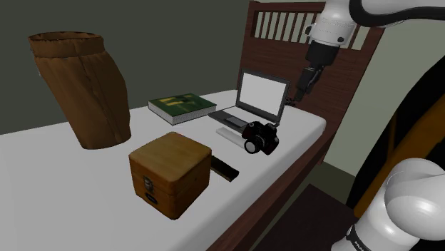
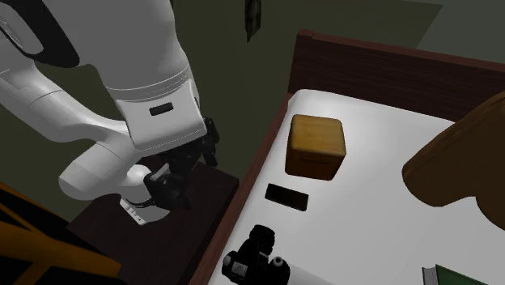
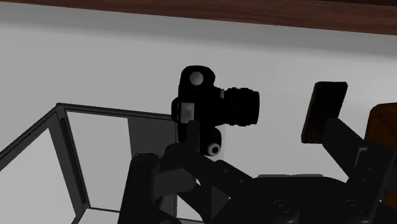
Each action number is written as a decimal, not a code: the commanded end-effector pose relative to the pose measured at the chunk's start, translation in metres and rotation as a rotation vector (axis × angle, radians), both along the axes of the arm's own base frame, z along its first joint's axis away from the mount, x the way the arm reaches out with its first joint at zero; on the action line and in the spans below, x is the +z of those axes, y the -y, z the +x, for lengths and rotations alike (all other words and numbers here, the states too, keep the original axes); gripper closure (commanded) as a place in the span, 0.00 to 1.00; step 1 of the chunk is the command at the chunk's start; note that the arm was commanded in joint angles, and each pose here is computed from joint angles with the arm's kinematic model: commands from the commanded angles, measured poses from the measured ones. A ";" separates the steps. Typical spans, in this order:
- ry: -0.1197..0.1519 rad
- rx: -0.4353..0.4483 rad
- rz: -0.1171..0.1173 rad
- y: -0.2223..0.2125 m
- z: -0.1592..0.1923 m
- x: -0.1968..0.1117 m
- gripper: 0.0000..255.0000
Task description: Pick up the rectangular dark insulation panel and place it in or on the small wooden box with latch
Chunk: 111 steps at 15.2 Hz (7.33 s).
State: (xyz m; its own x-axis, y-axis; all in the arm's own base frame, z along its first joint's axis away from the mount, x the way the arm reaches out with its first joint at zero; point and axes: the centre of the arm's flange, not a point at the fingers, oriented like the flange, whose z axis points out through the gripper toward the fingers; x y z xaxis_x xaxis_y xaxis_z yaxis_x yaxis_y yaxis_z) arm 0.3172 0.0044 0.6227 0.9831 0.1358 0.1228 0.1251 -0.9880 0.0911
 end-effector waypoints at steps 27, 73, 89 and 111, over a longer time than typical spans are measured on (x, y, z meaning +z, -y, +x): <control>-0.159 0.144 0.004 -0.185 0.160 -0.251 0.00; -0.161 0.146 0.004 -0.185 0.161 -0.189 1.00; -0.161 0.146 0.004 -0.185 0.161 -0.104 1.00; -0.161 0.146 0.004 -0.375 0.184 -0.072 1.00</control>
State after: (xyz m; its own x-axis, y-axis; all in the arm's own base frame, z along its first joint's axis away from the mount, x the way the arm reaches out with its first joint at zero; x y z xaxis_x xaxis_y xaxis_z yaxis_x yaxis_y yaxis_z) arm 0.5005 0.3741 0.5543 0.9597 0.2790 -0.0343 0.2806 -0.9583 0.0543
